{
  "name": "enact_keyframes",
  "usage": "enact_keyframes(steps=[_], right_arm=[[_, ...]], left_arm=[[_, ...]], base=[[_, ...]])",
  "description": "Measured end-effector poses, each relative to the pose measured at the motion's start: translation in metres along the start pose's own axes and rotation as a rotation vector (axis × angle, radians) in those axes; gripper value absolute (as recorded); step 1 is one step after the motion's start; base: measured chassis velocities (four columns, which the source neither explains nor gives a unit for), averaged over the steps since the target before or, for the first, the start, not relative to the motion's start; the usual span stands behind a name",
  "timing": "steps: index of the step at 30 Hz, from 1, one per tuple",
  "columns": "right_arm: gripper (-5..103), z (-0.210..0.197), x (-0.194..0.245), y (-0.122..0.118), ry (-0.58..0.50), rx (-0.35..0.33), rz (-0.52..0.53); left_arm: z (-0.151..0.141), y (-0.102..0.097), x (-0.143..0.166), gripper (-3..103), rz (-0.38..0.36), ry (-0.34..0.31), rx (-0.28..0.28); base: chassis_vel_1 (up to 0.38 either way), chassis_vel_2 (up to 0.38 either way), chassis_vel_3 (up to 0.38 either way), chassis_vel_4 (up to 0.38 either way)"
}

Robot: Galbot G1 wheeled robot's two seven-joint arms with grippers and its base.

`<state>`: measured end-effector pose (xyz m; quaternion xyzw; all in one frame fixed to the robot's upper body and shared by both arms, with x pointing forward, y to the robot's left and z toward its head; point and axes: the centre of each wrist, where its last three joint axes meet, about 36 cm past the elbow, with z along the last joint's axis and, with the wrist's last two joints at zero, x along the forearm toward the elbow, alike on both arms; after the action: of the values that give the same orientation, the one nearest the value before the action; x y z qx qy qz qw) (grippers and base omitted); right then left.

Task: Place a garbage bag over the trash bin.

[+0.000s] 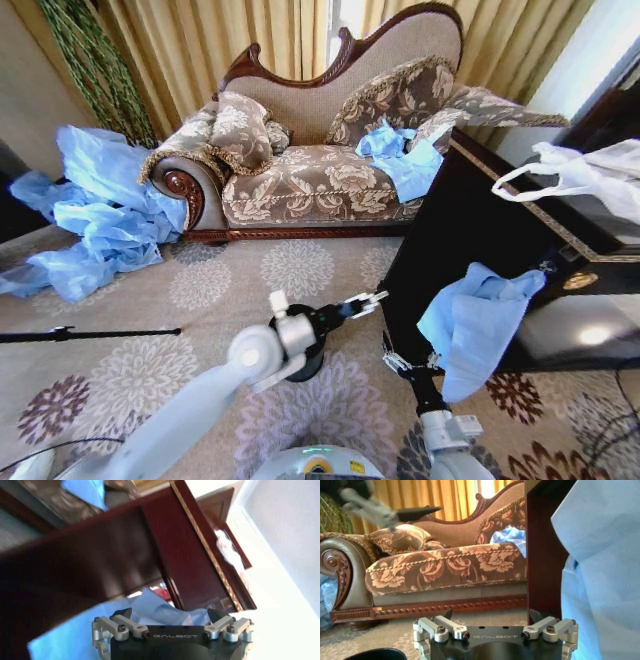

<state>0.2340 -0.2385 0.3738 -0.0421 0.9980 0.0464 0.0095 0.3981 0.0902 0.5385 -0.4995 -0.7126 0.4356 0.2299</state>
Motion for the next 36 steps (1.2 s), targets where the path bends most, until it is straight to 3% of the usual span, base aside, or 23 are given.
enact_keyframes(steps=[8,20,24,29,36], right_arm=[[100,0.002,-0.004,-0.002,-0.004,0.007,0.016],[100,0.001,-0.004,-0.006,-0.008,0.019,0.042],[100,0.000,-0.003,-0.006,-0.007,0.017,0.042],[100,0.000,0.000,-0.005,-0.004,0.015,0.045],[100,0.000,0.002,-0.007,-0.004,0.019,0.050]], left_arm=[[0.017,-0.008,-0.064,100,0.071,0.104,0.034],[0.023,-0.006,-0.136,100,0.148,0.132,0.043],[0.028,-0.005,-0.148,103,0.157,0.142,0.054],[0.034,0.003,-0.167,98,0.151,0.147,0.067],[0.033,0.013,-0.169,98,0.131,0.144,0.063]], base=[[0.000,0.000,0.000,0.000],[0.000,0.000,0.000,0.000],[0.000,0.000,0.000,0.000],[0.000,0.000,0.000,0.000],[0.000,0.000,0.000,0.000]])
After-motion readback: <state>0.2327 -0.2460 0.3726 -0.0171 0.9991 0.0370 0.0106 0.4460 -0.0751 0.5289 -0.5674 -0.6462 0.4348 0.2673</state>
